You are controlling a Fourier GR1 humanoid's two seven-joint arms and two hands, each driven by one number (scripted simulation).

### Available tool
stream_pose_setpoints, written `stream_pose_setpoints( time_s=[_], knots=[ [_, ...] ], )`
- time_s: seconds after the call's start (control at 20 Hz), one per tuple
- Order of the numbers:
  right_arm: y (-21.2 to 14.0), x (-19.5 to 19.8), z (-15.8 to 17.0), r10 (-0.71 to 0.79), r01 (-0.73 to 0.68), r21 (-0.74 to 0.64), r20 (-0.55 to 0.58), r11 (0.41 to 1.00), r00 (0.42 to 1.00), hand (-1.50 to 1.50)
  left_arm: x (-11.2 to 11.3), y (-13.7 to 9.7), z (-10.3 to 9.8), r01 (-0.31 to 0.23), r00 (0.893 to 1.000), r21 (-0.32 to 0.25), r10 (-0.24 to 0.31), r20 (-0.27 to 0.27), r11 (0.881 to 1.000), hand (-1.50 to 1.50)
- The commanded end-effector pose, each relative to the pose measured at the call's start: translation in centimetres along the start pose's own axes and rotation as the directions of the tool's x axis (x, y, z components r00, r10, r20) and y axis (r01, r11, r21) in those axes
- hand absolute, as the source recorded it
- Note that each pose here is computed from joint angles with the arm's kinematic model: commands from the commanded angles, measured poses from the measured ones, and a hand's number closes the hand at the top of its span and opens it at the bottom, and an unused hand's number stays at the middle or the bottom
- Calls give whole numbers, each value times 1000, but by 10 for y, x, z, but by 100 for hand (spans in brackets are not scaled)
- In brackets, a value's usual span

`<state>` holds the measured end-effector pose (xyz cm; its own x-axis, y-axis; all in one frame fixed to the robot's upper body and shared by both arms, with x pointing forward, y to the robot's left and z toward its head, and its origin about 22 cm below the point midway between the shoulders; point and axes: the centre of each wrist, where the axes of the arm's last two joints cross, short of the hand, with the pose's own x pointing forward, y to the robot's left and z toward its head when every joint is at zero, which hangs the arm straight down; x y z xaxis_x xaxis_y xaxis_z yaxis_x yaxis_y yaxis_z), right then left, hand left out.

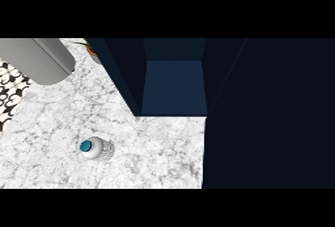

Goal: Pick up the bottled water, place it into the cabinet and close the cabinet

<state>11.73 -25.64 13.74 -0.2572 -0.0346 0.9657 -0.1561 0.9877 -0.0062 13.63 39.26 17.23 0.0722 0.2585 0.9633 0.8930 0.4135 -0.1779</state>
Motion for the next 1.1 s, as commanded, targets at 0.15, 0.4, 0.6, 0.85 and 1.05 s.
stream_pose_setpoints(
  time_s=[0.15,0.4,0.6,0.85,1.05],
  knots=[
    [3,43,29,-83,80,45,80,996,993,-150,7,3,15,-21,1000,-8,21,-17,1000,-150],
    [9,44,34,-85,83,34,64,996,994,-150,17,12,19,22,999,92,-24,26,996,-150],
    [1,39,33,-91,88,58,48,994,995,-150,-5,24,35,34,999,134,-35,9,990,-150],
    [0,36,35,-91,88,45,68,995,994,-150,-9,32,22,91,995,158,-83,-53,983,-150],
    [-1,41,36,-74,68,64,89,996,993,-150,-37,51,17,99,991,181,-81,-107,978,-150]
  ],
)
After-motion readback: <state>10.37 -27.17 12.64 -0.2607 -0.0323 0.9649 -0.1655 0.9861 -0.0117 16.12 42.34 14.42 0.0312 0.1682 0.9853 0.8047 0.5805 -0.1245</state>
